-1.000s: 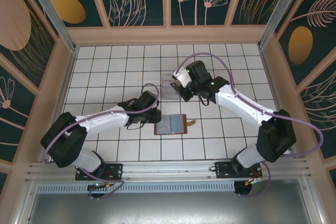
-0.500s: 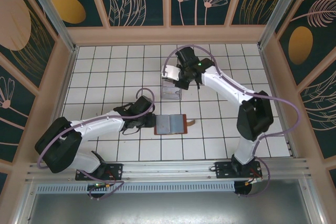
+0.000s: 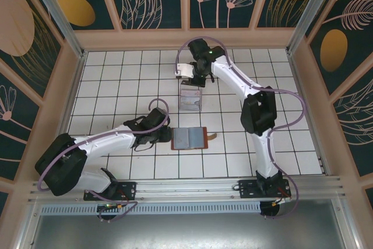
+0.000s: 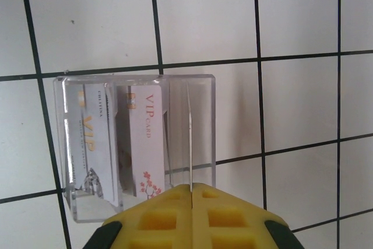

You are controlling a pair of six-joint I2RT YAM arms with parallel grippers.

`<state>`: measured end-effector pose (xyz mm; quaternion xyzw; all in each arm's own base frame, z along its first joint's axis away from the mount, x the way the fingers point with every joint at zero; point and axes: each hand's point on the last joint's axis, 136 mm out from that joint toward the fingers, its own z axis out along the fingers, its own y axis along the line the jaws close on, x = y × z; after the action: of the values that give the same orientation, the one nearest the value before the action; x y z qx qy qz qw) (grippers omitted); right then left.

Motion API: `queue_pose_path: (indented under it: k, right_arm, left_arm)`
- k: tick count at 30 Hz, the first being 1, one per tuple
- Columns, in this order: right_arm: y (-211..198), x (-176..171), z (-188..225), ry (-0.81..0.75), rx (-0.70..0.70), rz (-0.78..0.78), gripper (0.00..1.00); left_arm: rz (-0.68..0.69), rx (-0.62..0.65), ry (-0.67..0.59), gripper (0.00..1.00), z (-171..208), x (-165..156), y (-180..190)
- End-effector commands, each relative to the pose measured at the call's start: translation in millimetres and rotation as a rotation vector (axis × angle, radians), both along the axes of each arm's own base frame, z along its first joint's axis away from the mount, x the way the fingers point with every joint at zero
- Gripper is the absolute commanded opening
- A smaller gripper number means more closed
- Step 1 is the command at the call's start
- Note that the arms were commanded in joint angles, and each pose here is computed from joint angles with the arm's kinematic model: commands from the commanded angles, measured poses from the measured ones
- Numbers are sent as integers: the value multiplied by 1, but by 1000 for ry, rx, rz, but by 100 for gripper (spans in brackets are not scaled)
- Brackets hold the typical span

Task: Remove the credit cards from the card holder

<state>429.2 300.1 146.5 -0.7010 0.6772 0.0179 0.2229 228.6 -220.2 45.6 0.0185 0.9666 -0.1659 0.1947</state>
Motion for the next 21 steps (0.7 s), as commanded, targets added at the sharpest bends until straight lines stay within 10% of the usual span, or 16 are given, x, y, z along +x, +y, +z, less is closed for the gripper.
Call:
queue_pose_path:
  k: [1, 17, 21]
  right_arm:
    - [-7, -8, -11, 85, -42, 29, 0]
    - [-3, -5, -50, 166, -74, 40, 0]
    - [-1, 4, -52, 133, -75, 22, 13]
  left_arm:
    - [5, 6, 15, 32, -6, -2, 0]
    - [-10, 34, 27, 32, -8, 0, -1]
    - [-12, 35, 31, 32, -8, 0, -2]
